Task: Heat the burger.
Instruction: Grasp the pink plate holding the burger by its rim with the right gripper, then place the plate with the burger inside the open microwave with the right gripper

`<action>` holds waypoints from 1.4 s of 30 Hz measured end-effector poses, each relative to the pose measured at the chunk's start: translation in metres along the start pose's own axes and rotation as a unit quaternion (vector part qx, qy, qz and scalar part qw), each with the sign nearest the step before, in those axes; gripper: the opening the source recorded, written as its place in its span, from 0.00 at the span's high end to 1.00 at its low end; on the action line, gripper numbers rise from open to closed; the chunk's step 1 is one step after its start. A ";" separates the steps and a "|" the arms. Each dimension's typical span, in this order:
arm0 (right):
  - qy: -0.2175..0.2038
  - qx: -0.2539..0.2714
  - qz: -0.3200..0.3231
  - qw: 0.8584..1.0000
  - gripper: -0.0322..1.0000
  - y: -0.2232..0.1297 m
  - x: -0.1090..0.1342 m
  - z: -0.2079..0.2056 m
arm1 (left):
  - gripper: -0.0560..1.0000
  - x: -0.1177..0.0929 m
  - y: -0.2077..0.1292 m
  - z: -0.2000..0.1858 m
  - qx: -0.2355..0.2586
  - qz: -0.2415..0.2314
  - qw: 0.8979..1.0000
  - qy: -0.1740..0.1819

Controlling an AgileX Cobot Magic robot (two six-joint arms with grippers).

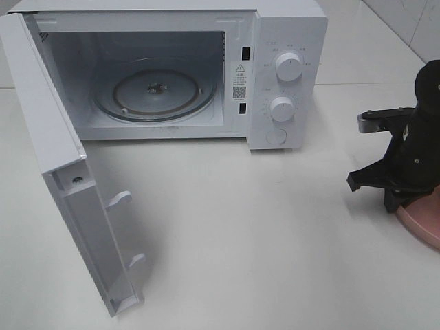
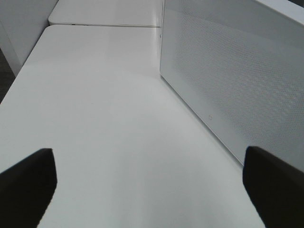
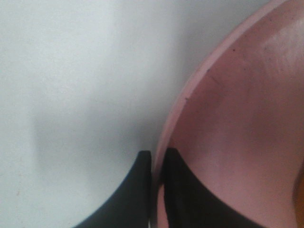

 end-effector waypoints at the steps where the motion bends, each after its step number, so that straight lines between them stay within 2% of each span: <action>1: 0.000 0.000 0.000 1.000 0.92 0.000 0.000 0.000 | 0.01 0.000 0.000 0.000 0.000 0.000 1.000 0.000; 16: -0.006 0.004 -0.006 1.000 0.92 -0.002 0.002 -0.001 | 0.01 0.000 0.000 0.000 0.000 0.000 1.000 0.000; 34: -0.104 0.002 -0.027 0.994 0.96 -0.016 0.013 -0.008 | 0.01 0.000 0.000 0.000 0.000 0.000 1.000 0.000; 42: -0.131 -0.004 -0.033 0.991 0.96 -0.019 0.016 -0.011 | 0.01 0.000 0.000 0.000 0.000 0.000 1.000 0.000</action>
Point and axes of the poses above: a point on each arm's last joint axis where the gripper is mounted, z pointing out along that axis toward the gripper, x along the wrist's bending axis when the last joint is at zero, y = z × x, the point moved 8 cm from there along z, pointing out along that axis toward the gripper, and after that the axes turned 14 degrees about z, right-handed, at the moved point
